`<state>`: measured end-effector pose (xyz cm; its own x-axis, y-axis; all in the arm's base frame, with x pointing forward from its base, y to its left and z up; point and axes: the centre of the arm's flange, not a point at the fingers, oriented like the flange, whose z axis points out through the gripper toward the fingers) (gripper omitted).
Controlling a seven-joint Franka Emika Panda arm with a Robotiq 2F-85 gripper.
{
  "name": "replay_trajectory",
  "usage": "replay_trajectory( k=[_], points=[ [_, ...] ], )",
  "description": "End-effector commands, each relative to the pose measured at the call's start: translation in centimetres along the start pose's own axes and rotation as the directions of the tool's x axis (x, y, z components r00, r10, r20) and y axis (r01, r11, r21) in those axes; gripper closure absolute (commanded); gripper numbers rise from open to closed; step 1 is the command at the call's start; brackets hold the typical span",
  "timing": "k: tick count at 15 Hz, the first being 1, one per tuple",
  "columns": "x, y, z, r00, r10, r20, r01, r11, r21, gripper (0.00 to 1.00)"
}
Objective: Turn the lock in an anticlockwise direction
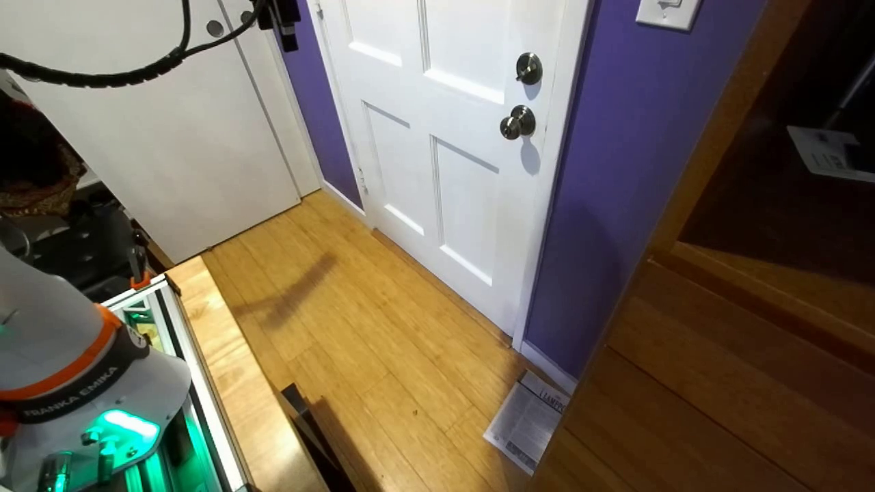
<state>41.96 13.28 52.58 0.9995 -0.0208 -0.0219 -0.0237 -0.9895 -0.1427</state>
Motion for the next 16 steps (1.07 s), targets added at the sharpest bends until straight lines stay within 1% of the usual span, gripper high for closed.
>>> replay_trajectory(
  k=[1,4,7,8,10,12,16],
  points=[
    [2.9,4.8,-0.7,0.999,-0.021,-0.031,0.023,0.998,0.063,0.00],
    [5.5,10.0,-1.2,0.996,-0.053,-0.072,0.061,0.992,0.107,0.00],
    [8.0,14.6,-1.5,0.989,-0.098,-0.111,0.118,0.974,0.193,0.00],
    [8.8,16.2,-1.7,0.988,-0.102,-0.118,0.124,0.973,0.195,0.00],
    [10.3,18.5,-1.5,0.984,-0.117,-0.133,0.144,0.964,0.222,0.00],
    [12.1,20.6,-1.2,0.978,-0.126,-0.167,0.162,0.960,0.226,0.00],
    [15.1,23.1,0.4,0.972,-0.099,-0.213,0.156,0.950,0.272,0.00]
  ],
)
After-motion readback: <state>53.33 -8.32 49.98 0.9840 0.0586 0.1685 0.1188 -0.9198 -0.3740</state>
